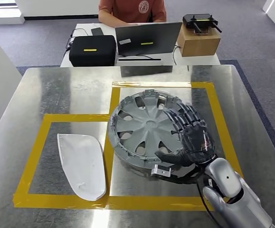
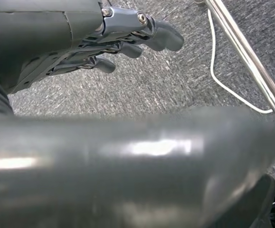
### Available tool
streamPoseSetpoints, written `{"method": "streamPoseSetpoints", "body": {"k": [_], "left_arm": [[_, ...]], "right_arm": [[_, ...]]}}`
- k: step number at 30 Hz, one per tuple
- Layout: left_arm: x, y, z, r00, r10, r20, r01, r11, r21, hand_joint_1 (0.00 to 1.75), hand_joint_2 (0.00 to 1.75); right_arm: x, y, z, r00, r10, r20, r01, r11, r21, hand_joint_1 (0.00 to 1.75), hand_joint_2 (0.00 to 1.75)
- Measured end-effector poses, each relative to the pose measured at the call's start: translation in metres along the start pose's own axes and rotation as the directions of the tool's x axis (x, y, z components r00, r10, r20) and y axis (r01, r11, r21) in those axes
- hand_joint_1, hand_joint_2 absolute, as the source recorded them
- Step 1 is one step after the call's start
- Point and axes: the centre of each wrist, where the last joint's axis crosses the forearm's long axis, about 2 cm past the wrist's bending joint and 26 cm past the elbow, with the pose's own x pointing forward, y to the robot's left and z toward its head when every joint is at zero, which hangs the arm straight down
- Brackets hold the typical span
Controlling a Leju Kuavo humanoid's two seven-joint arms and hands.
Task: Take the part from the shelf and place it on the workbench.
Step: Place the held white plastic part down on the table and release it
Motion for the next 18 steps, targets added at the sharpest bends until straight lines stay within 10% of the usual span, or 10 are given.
{"method": "streamPoseSetpoints", "body": {"k": [18], "left_arm": [[-0.004, -0.004, 0.002, 1.0, 0.022, -0.011, -0.022, 1.0, 0.002, 0.0, 0.0]], "right_arm": [[0.012, -0.074, 0.001, 0.999, -0.03, 0.027, 0.038, 0.911, -0.41, 0.0, 0.0]]}}
